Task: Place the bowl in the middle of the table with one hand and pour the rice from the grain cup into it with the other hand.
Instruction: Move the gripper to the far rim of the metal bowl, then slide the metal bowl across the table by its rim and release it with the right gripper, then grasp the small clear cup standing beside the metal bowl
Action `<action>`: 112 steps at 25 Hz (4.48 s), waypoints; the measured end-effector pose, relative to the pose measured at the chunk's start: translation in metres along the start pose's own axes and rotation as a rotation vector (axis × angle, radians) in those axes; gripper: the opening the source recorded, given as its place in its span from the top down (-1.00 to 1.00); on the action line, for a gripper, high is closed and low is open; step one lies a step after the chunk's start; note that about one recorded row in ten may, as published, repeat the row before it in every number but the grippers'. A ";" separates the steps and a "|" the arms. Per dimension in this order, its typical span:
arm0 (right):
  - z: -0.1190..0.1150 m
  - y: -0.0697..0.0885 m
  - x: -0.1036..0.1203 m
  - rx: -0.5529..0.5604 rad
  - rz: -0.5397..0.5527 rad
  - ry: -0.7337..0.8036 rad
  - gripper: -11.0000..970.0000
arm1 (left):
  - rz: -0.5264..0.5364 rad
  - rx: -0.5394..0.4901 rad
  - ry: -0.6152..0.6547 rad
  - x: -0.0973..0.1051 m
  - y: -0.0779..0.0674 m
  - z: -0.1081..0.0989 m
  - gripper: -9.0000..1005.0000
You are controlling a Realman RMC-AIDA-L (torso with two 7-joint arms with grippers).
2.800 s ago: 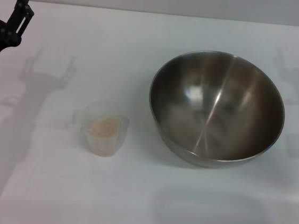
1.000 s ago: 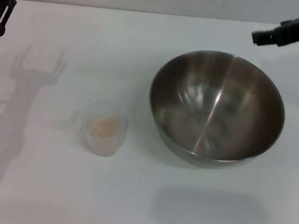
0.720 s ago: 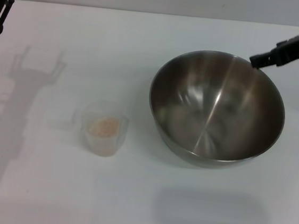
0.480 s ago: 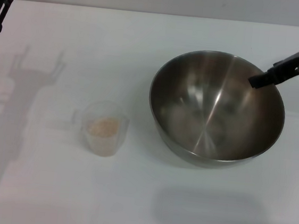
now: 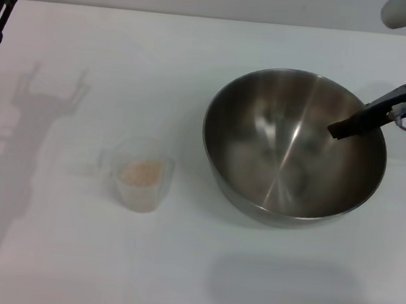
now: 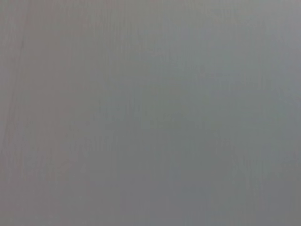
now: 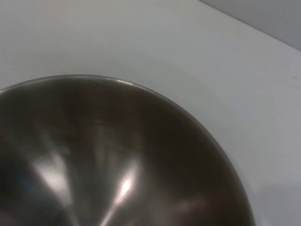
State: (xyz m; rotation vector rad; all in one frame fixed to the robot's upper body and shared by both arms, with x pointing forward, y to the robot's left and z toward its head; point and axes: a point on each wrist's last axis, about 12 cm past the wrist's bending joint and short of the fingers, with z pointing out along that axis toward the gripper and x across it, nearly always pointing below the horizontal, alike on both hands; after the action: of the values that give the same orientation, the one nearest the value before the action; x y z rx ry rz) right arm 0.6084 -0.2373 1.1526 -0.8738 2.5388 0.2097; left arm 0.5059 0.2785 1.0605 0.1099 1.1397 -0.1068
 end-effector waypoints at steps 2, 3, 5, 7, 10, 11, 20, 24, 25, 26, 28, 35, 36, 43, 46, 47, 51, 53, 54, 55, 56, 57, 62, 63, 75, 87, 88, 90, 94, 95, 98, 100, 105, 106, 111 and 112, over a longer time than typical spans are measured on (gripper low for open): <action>0.004 0.001 0.001 -0.008 0.003 0.002 -0.44 | 0.000 0.000 0.000 0.000 0.000 0.000 -0.67; 0.005 0.002 0.001 -0.011 0.003 0.005 -0.37 | 0.000 0.000 0.000 0.000 0.000 0.000 -0.67; 0.006 0.002 0.001 -0.015 0.003 0.009 -0.25 | 0.000 0.000 -0.001 0.000 0.000 0.000 -0.67; 0.006 0.002 0.001 -0.015 0.004 0.007 -0.12 | 0.000 0.000 -0.002 0.000 0.000 0.000 -0.67; 0.005 0.001 0.001 -0.013 0.004 0.004 0.07 | 0.001 -0.001 -0.002 0.000 0.000 -0.001 -0.67; 0.005 0.001 0.001 -0.014 0.006 0.004 0.13 | 0.001 -0.001 -0.002 0.000 0.000 -0.001 -0.67; -0.004 -0.002 -0.003 0.001 0.003 -0.035 0.79 | 0.001 0.000 -0.006 -0.001 0.000 0.000 -0.67; -0.014 -0.005 -0.004 -0.013 -0.005 -0.095 0.92 | 0.001 0.001 -0.013 -0.001 0.000 0.000 -0.67; -0.016 -0.005 -0.004 -0.019 -0.013 -0.110 0.94 | 0.001 0.001 -0.013 -0.001 0.000 0.000 -0.67; -0.020 -0.006 -0.004 -0.026 -0.025 -0.131 0.96 | 0.001 0.001 -0.015 -0.002 0.000 0.000 -0.67; -0.026 -0.006 -0.003 -0.040 -0.056 -0.164 0.96 | 0.001 0.001 -0.018 -0.002 0.000 0.000 -0.67; -0.040 0.005 0.003 -0.132 -0.165 -0.251 0.97 | -0.002 0.002 -0.028 -0.003 -0.001 0.000 -0.67; -0.040 0.006 0.005 -0.148 -0.174 -0.250 0.97 | -0.003 0.002 -0.029 -0.003 -0.001 0.000 -0.67; -0.038 0.021 0.011 -0.301 -0.259 -0.229 0.97 | -0.005 0.004 -0.039 -0.004 -0.001 0.001 -0.67; -0.033 0.027 0.011 -0.342 -0.271 -0.210 0.97 | -0.005 0.005 -0.041 -0.005 -0.002 0.001 -0.67; -0.031 0.028 0.011 -0.349 -0.274 -0.203 0.97 | -0.005 0.005 -0.041 -0.005 -0.002 0.001 -0.67; -0.021 0.032 0.013 -0.371 -0.270 -0.167 0.97 | -0.005 0.004 -0.039 -0.005 -0.001 -0.001 -0.67; -0.017 0.033 0.013 -0.380 -0.265 -0.148 0.97 | -0.004 0.003 -0.039 -0.005 -0.001 -0.001 -0.67; -0.014 0.033 0.013 -0.384 -0.263 -0.138 0.97 | -0.004 0.002 -0.040 -0.005 -0.001 -0.002 -0.67; -0.013 0.033 0.013 -0.385 -0.262 -0.131 0.97 | -0.004 0.002 -0.040 -0.005 -0.001 -0.002 -0.67; -0.011 0.034 0.013 -0.388 -0.262 -0.122 0.97 | -0.004 0.003 -0.041 -0.005 -0.001 -0.002 -0.67; -0.009 0.035 0.013 -0.392 -0.263 -0.115 0.97 | -0.004 0.003 -0.042 -0.005 -0.001 -0.002 -0.67; -0.002 0.038 0.012 -0.390 -0.263 -0.081 0.97 | -0.002 0.003 -0.045 -0.005 -0.001 -0.003 -0.67; -0.001 0.039 0.013 -0.384 -0.262 -0.070 0.97 | -0.002 0.003 -0.045 -0.005 -0.001 -0.003 -0.67; 0.003 0.042 0.009 -0.373 -0.255 -0.045 0.97 | 0.001 0.005 -0.055 -0.007 0.000 -0.004 -0.67; -0.010 0.042 -0.005 -0.339 -0.287 -0.101 0.18 | 0.003 0.003 -0.061 -0.007 0.001 -0.005 -0.66; -0.013 0.042 -0.008 -0.331 -0.297 -0.123 0.14 | 0.003 0.001 -0.060 -0.007 0.001 -0.006 -0.66; -0.018 0.042 -0.016 -0.310 -0.314 -0.170 0.06 | 0.004 -0.004 -0.058 -0.007 0.002 -0.007 -0.66; -0.023 0.036 -0.032 -0.221 -0.334 -0.318 -0.02 | 0.010 -0.011 -0.047 -0.006 0.004 -0.009 -0.66; -0.024 0.033 -0.036 -0.185 -0.334 -0.366 -0.02 | 0.012 -0.012 -0.042 -0.006 0.004 -0.010 -0.66; -0.022 0.024 -0.043 -0.070 -0.316 -0.487 -0.02 | 0.017 -0.013 -0.036 -0.005 0.006 -0.011 -0.66; -0.019 0.021 -0.047 0.031 -0.311 -0.571 -0.02 | 0.021 -0.014 -0.030 -0.004 0.007 -0.012 -0.66; -0.010 0.023 -0.053 0.331 -0.331 -0.753 -0.02 | 0.025 -0.014 -0.012 -0.002 0.007 -0.013 -0.67; -0.008 0.025 -0.052 0.402 -0.325 -0.797 -0.02 | 0.025 -0.012 -0.011 -0.002 0.007 -0.013 -0.67; -0.001 0.051 -0.038 0.741 -0.274 -1.048 -0.02 | 0.032 -0.015 -0.001 -0.001 0.009 -0.015 -0.67; 0.003 0.061 -0.024 0.850 -0.216 -1.168 -0.02 | 0.033 -0.015 0.000 -0.001 0.009 -0.015 -0.67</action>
State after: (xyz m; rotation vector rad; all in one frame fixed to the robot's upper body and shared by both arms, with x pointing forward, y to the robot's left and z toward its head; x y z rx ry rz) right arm 0.5884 -0.1750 1.1608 -0.4305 1.2168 -0.3310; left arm 0.4935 0.2897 1.0557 0.1150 1.1385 -0.0693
